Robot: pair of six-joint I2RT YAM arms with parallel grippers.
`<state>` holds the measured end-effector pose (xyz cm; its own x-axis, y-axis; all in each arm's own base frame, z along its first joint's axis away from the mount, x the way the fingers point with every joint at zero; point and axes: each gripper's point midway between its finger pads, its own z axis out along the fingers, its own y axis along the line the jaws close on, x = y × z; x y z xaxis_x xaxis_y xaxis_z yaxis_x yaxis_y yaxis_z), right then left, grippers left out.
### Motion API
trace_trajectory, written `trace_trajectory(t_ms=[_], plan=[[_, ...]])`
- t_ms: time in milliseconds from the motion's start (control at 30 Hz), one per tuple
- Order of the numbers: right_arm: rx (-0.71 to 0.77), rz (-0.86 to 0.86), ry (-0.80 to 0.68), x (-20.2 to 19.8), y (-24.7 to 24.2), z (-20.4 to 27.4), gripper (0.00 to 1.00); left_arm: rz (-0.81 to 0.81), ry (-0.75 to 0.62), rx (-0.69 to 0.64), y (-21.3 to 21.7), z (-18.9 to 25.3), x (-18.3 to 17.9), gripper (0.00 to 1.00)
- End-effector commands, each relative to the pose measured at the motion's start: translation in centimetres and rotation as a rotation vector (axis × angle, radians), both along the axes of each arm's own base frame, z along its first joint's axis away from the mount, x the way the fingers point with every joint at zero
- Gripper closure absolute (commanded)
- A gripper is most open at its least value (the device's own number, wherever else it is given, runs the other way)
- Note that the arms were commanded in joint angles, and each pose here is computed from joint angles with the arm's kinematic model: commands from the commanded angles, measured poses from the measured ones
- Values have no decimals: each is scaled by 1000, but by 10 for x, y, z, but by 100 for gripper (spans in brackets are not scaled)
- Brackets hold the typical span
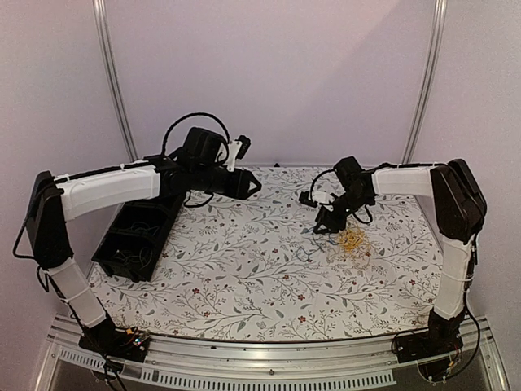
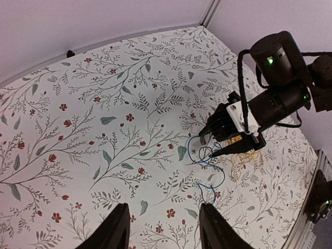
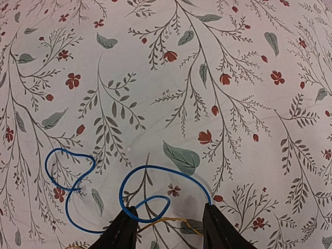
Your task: Untangle the cables
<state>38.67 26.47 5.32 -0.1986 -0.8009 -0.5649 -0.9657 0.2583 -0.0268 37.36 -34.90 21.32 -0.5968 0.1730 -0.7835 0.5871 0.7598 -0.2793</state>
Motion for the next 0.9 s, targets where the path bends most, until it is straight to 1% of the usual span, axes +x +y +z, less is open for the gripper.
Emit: trace_trajectory(t_ms=[0, 33, 67, 167, 200, 333, 433, 467, 533, 567, 633, 700, 767, 833, 867], plan=[[-24, 38, -69, 11, 14, -1, 56, -5, -39, -83, -11, 21, 2, 51], [-20, 39, -71, 12, 15, -1, 60, -3, -41, -84, -11, 20, 2, 51], [-11, 42, -69, 11, 18, 0, 67, -1, -42, -86, -10, 20, 2, 51], [28, 60, -48, 8, 25, 12, 98, -12, -45, -91, -11, 17, 1, 51], [45, 66, -38, 6, 28, 17, 100, -17, -43, -90, -12, 15, 0, 51], [140, 65, -27, 0, 38, 67, 100, -61, -52, -104, -21, 7, -7, 51], [237, 75, -35, -10, 45, 119, 100, -165, -127, -154, -43, 14, -25, 50], [266, 65, -36, -13, 45, 135, 100, -199, -155, -151, -51, 13, -31, 50], [290, 50, -38, -18, 44, 154, 100, -243, -178, -154, -65, 11, -39, 49], [285, 33, -37, -19, 42, 156, 100, -251, -158, -146, -71, 0, -39, 49], [240, 7, -33, -21, 32, 144, 100, -252, -103, -135, -75, -23, -40, 49], [179, 8, -24, -28, 20, 121, 91, -249, -34, -102, -77, -53, -42, 49], [120, 13, -14, -36, 9, 99, 79, -258, 63, -58, -81, -82, -47, 52], [86, 16, -8, -43, 2, 83, 73, -297, 110, -44, -91, -96, -55, 54], [80, 12, -11, -45, -1, 80, 72, -311, 146, -17, -94, -109, -62, 54]])
